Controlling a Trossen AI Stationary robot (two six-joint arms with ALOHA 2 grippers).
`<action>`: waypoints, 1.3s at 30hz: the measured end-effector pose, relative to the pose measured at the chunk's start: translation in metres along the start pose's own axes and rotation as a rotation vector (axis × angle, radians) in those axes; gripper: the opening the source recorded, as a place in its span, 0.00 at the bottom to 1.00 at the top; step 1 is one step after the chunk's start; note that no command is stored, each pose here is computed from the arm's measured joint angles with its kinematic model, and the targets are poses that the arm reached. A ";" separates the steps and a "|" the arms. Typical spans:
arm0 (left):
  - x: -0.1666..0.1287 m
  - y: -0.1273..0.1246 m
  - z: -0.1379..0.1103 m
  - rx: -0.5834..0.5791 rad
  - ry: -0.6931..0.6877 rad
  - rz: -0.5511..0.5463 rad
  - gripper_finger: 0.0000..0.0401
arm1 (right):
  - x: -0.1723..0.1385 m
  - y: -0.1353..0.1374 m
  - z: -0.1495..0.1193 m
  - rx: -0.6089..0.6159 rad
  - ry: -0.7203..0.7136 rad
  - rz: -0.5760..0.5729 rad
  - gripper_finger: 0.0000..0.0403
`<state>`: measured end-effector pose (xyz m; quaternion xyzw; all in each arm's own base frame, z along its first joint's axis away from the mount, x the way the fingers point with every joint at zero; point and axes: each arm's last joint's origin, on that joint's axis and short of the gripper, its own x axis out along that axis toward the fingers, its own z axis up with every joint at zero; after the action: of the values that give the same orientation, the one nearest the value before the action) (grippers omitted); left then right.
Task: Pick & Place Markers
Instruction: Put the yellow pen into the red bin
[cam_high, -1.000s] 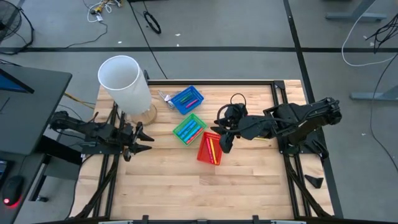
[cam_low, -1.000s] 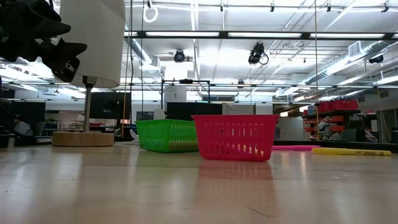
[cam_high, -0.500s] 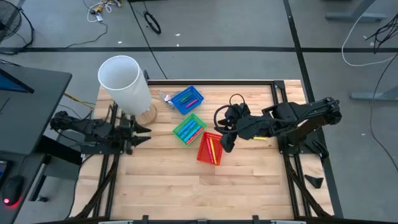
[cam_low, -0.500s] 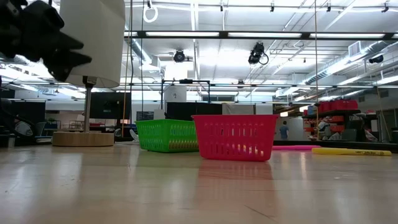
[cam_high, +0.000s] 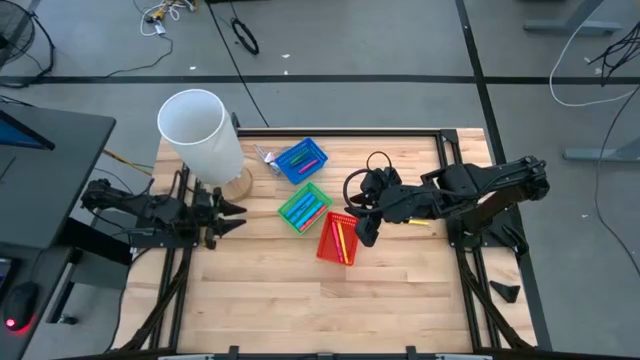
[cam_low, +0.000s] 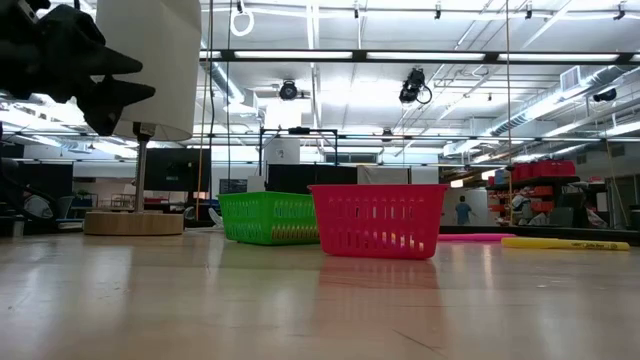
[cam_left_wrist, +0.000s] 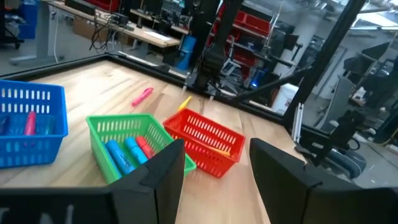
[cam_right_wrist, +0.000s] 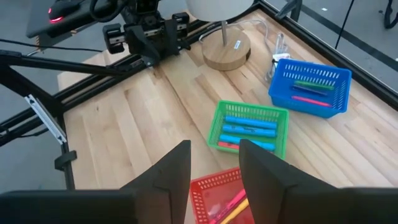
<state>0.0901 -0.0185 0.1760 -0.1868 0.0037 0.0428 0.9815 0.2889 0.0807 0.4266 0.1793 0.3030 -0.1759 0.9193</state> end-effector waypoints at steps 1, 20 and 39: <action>0.000 0.000 0.000 -0.001 -0.005 0.003 0.47 | 0.000 0.000 0.000 -0.003 0.000 0.000 0.34; 0.000 -0.007 0.001 0.041 0.024 -0.204 0.47 | 0.000 0.001 -0.001 -0.011 0.032 0.041 0.34; 0.000 -0.003 0.005 -0.106 -0.057 -0.047 0.47 | 0.000 0.003 0.002 -0.082 0.002 0.063 0.34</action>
<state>0.0908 -0.0192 0.1822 -0.2371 -0.0311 0.0252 0.9707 0.2911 0.0828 0.4291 0.1509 0.3050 -0.1340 0.9307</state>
